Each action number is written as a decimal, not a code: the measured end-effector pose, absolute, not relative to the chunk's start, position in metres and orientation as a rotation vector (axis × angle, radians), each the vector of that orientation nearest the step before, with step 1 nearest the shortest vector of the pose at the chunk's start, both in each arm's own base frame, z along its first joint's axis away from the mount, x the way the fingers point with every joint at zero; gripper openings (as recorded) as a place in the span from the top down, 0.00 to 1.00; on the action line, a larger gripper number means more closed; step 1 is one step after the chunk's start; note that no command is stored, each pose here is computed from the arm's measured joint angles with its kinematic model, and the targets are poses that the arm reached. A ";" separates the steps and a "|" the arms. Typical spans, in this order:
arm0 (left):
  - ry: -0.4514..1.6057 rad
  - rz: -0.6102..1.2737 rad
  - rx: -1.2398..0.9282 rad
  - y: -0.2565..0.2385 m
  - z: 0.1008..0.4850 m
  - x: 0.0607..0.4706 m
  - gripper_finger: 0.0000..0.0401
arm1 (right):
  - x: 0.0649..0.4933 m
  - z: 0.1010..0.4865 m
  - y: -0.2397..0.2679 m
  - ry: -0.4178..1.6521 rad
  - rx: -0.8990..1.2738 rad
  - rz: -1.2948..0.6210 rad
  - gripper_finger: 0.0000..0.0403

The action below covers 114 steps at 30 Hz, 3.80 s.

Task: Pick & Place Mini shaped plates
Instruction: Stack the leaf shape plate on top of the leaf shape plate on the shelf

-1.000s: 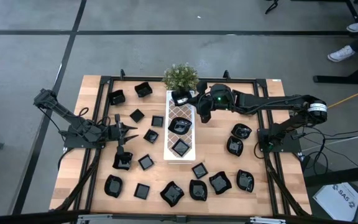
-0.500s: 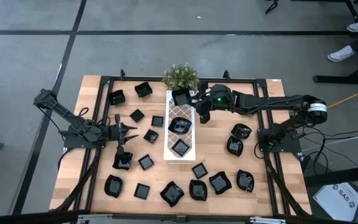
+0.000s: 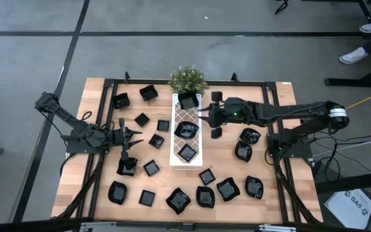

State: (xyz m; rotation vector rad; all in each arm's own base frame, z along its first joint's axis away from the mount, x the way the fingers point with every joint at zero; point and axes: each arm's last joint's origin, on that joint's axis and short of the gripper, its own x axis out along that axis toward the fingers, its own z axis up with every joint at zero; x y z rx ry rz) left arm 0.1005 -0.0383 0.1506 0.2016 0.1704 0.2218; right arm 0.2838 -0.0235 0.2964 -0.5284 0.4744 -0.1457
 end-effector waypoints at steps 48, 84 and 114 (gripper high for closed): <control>0.170 0.222 0.202 -0.038 0.151 0.100 0.64 | 0.212 0.239 0.091 1.246 0.339 -0.214 0.70; 0.170 0.221 0.202 -0.038 0.151 0.100 0.64 | 0.235 0.171 0.098 1.448 0.289 -0.587 0.70; 0.170 0.221 0.202 -0.038 0.151 0.100 0.64 | 0.230 0.152 0.096 1.454 0.315 -0.640 0.82</control>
